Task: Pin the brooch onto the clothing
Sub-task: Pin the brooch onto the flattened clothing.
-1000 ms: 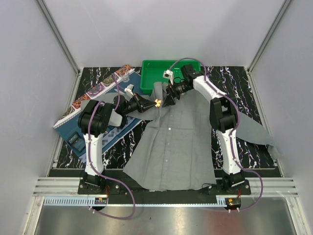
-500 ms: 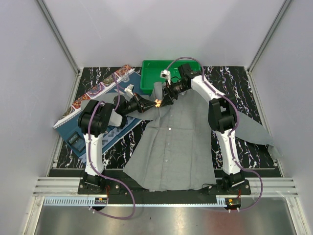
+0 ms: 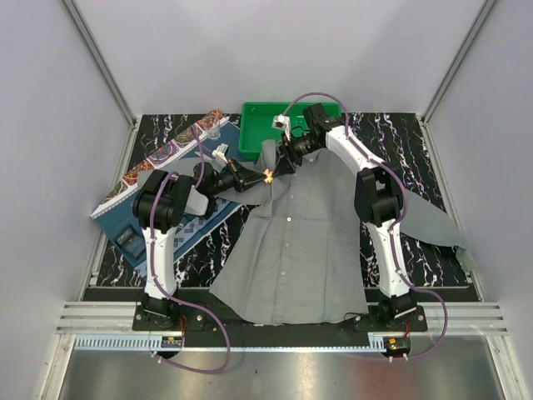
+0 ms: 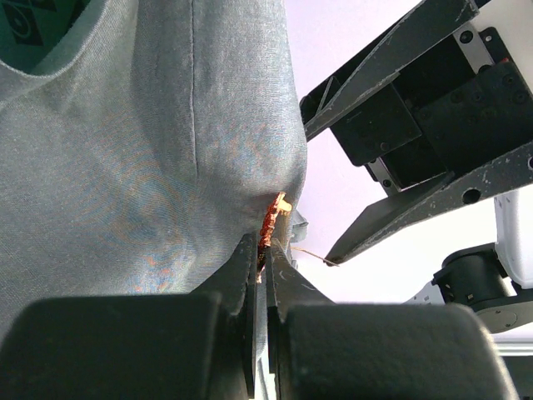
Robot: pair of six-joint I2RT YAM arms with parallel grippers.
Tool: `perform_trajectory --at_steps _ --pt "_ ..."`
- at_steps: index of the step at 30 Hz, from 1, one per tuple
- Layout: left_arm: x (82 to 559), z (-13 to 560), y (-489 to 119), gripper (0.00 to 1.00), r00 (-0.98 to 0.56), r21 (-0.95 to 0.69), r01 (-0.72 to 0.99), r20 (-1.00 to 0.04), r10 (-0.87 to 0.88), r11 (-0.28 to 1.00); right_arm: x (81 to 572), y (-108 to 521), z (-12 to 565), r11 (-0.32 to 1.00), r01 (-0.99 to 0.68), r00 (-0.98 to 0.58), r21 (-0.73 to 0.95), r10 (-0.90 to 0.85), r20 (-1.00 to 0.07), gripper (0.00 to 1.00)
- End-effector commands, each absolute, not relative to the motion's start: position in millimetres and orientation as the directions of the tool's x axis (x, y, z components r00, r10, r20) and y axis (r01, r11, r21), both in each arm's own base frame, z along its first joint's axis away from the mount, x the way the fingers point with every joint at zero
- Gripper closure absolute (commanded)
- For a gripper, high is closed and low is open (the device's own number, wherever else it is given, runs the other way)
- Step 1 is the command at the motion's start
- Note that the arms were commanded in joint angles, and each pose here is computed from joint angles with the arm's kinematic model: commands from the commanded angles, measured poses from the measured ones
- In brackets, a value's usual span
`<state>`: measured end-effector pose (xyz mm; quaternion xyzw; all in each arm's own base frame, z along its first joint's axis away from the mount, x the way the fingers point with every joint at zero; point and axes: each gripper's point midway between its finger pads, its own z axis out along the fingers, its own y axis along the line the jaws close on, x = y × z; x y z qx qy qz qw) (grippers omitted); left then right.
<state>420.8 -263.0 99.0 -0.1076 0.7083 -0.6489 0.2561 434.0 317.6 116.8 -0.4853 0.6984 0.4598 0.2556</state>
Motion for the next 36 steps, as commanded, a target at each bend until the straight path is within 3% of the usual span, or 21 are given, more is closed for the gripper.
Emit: perform_trajectory --at_steps 1,5,15,27,31,36 --pt "409.7 180.7 -263.2 1.00 -0.681 -0.804 0.594 -0.519 -0.516 0.025 424.4 320.7 124.6 0.062 -0.927 -0.358 0.371 -0.449 -0.819 0.32" --pt "408.6 180.3 -263.6 1.00 -0.685 -0.805 0.593 -0.519 -0.511 0.023 419.8 311.9 123.2 0.047 -0.934 -0.334 0.353 -0.462 -0.821 0.25" --pt "405.9 181.0 -267.0 1.00 -0.687 -0.797 0.604 -0.531 -0.496 0.018 425.1 319.0 124.0 0.020 -0.935 -0.325 0.355 -0.453 -0.830 0.29" --pt "404.3 184.4 -271.0 1.00 -0.685 -0.793 0.609 -0.533 -0.496 0.012 421.3 323.4 118.8 0.011 -0.932 -0.325 0.362 -0.466 -0.823 0.27" --pt "402.4 184.7 -272.5 1.00 -0.688 -0.792 0.611 -0.536 -0.489 0.008 422.8 324.7 117.7 0.012 -0.933 -0.323 0.360 -0.466 -0.824 0.30" --pt "401.5 184.6 -273.1 1.00 -0.687 -0.789 0.614 -0.540 -0.487 0.009 422.1 326.6 118.7 0.010 -0.928 -0.335 0.373 -0.461 -0.822 0.44"
